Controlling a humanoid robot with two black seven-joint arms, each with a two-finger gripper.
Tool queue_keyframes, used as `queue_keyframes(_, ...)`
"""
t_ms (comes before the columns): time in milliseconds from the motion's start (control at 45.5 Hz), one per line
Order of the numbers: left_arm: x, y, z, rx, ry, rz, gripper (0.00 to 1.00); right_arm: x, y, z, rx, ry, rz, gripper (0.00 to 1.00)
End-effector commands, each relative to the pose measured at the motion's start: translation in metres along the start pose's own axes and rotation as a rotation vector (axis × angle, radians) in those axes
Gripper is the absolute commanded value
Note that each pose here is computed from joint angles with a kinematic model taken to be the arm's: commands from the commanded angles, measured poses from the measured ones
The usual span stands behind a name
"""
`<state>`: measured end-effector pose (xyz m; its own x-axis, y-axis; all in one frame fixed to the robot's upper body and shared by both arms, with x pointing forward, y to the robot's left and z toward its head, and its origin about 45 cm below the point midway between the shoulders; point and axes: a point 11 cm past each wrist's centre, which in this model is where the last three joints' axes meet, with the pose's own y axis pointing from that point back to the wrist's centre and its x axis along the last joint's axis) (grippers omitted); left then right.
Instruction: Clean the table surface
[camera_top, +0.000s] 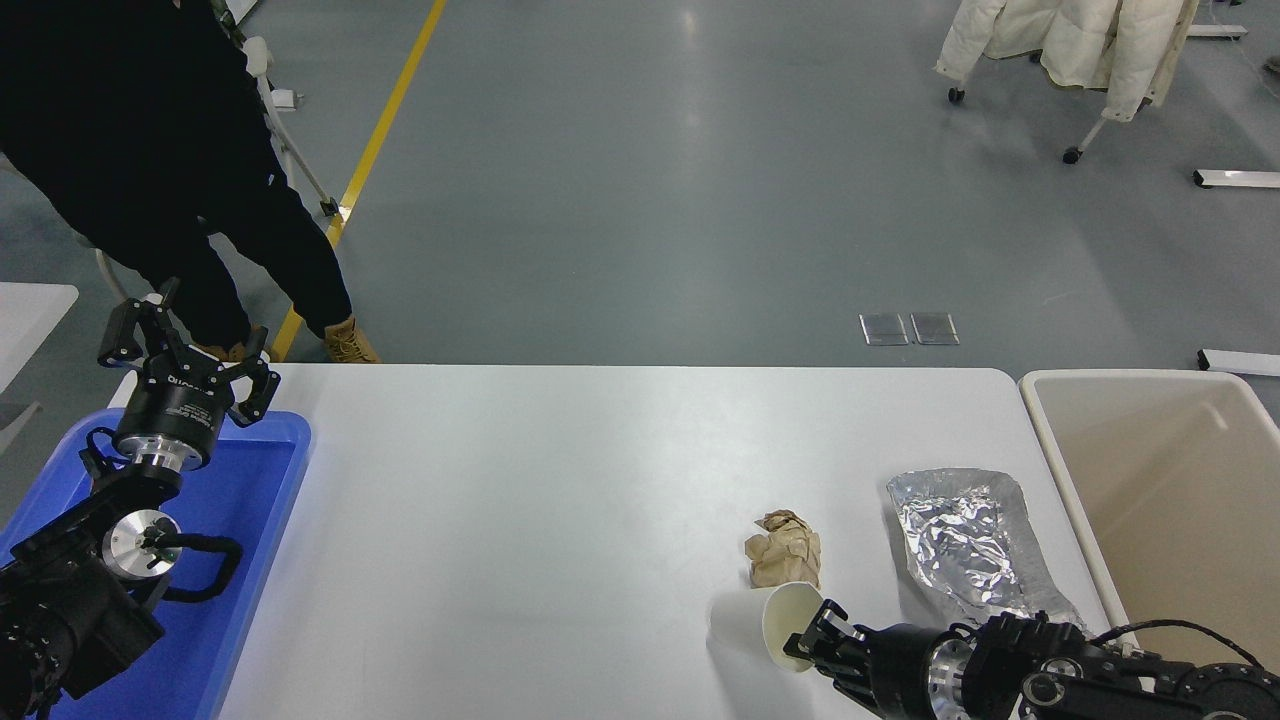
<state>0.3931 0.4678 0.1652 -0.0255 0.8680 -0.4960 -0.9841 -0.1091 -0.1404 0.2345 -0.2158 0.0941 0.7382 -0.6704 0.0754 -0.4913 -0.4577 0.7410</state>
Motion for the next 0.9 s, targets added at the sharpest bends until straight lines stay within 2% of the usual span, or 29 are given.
queue_keyframes(0, 0.0, 0.0, 0.0, 0.0, 0.001, 0.0, 1.0, 0.005, 0.003, -0.003, 0.009, 0.001, 0.002, 0.0)
queue_keyframes(198, 0.0, 0.0, 0.0, 0.0, 0.0, 0.001, 1.0, 0.019, 0.027, -0.008, 0.017, 0.032, -0.016, 0.0)
queue_keyframes(396, 0.0, 0.0, 0.0, 0.0, 0.0, 0.001, 1.0, 0.052, 0.064, -0.006, -0.014, 0.088, -0.015, 0.0)
queue_keyframes(637, 0.0, 0.0, 0.0, 0.0, 0.0, 0.001, 1.0, 0.104, 0.129, -0.015, -0.035, 0.155, 0.008, 0.0)
queue_keyframes(879, 0.0, 0.0, 0.0, 0.0, -0.001, 0.0, 1.0, 0.146, 0.202, -0.05, -0.008, 0.191, 0.014, 0.0)
